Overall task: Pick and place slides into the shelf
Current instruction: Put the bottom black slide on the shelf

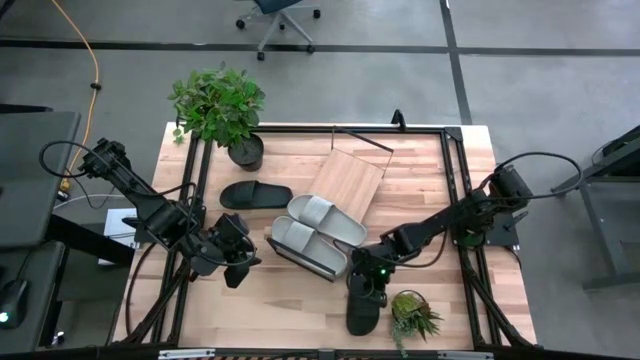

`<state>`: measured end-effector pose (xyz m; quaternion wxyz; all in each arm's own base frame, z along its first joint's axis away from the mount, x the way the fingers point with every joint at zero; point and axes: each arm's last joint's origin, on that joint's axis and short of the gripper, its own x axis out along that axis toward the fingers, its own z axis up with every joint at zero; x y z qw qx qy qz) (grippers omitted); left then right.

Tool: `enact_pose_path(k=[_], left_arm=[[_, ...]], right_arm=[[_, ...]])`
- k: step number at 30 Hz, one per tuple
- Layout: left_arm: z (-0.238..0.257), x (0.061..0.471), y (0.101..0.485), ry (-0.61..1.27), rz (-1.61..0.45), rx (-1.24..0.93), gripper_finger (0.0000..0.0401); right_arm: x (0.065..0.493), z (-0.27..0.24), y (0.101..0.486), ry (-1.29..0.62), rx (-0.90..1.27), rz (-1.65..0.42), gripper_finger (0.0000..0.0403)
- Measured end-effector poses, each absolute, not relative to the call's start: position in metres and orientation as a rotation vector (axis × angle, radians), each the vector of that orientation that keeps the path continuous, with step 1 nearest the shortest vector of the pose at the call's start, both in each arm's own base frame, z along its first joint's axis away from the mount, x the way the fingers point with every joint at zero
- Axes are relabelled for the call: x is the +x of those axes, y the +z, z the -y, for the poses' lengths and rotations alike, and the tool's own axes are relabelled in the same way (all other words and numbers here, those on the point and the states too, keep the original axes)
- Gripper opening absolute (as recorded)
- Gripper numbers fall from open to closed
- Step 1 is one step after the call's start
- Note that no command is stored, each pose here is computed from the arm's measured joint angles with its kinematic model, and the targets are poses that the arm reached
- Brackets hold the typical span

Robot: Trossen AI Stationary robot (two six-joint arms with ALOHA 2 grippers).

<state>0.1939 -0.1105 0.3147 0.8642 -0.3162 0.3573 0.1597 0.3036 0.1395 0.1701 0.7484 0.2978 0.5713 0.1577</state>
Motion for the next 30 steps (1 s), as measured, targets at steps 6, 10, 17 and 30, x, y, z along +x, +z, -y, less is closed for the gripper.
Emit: enact_pose_path(k=[6,10,17,30], left_arm=[[0.110,0.194,0.315,0.334,-0.749,-0.661,0.0179],[0.110,0.194,0.315,0.335,-0.750,-0.661,0.0179],[0.110,0.193,0.314,0.344,-0.762,-0.650,0.0179],[0.109,0.192,0.313,0.346,-0.770,-0.636,0.0179]], right_arm=[[0.304,-0.140,0.171,0.350,0.658,-1.248,0.0005],[0.304,-0.140,0.171,0.345,0.662,-1.249,0.0006],[0.303,-0.140,0.173,0.336,0.700,-1.257,0.0002],[0.290,-0.134,0.214,0.340,0.798,-1.177,0.0000]])
